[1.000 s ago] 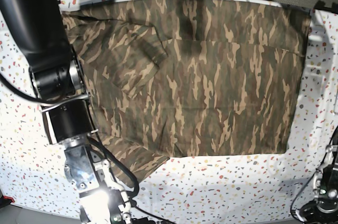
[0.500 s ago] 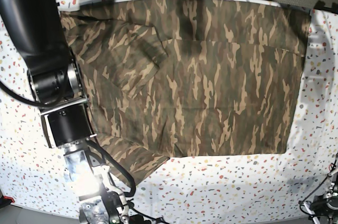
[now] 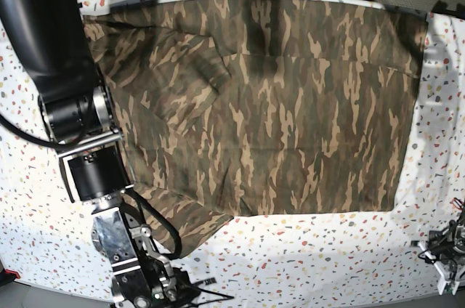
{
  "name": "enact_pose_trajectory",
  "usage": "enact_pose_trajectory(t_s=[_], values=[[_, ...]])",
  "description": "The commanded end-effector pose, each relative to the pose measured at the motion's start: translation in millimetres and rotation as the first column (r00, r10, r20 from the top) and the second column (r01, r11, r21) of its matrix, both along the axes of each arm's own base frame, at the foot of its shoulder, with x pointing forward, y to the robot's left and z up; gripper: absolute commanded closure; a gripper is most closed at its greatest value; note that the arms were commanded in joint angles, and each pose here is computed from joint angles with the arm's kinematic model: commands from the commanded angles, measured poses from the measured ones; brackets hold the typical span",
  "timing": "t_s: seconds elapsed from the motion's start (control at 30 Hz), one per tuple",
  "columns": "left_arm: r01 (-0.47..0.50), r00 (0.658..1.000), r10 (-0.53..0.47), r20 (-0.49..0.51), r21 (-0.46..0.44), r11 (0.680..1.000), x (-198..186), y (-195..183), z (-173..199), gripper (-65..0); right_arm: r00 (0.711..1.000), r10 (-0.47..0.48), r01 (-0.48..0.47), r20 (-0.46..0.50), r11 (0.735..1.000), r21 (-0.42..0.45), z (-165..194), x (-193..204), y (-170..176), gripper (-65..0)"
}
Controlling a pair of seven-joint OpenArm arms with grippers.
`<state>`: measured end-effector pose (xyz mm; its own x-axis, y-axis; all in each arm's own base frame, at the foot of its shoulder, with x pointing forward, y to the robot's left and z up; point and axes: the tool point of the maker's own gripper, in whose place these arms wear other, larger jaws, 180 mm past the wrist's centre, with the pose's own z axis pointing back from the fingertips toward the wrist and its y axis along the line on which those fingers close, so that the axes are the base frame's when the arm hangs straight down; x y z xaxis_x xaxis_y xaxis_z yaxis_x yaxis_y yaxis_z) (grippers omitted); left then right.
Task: Fold the T-shirt properly
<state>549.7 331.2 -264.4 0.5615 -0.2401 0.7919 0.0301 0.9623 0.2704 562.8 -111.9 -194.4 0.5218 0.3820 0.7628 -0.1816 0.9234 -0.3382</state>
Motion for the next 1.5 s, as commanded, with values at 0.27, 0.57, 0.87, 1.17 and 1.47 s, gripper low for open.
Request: enact_pose_trajectory(t_s=[0.27, 0.57, 0.87, 1.17, 1.47], values=[[0.062, 0.991, -0.089, -0.097, -0.254, 0.965, -17, -23, -32, -20.8, 0.999, -0.024, 0.024, -0.047, 1.000, -0.007, -27, -4, -11, -21.2], [0.006, 0.986, -0.065, -0.151, -0.363, 0.932, -43, -23, -74, -20.8, 0.987, 0.036, -0.036, -0.157, 0.999, 0.004, -110, -43, -1, -21.2], [0.065, 0.975, -0.138, -0.172, -0.375, 0.925, -61, -60, -118, -20.8, 0.984, 0.108, -0.083, -0.144, 0.982, 0.172, -114, -71, 25, -21.2], [0.122, 0.978, -0.174, -0.116, -0.358, 0.925, -51, -75, -112, -20.9, 0.980, 0.182, -0.134, -0.077, 0.899, 0.418, -67, -77, 28, -21.2], [0.133, 0.983, -0.170, -0.075, -0.355, 0.925, -46, -74, -105, -20.9, 0.965, 0.241, -0.166, -0.107, 0.869, 0.466, -62, -87, 3, -21.2]])
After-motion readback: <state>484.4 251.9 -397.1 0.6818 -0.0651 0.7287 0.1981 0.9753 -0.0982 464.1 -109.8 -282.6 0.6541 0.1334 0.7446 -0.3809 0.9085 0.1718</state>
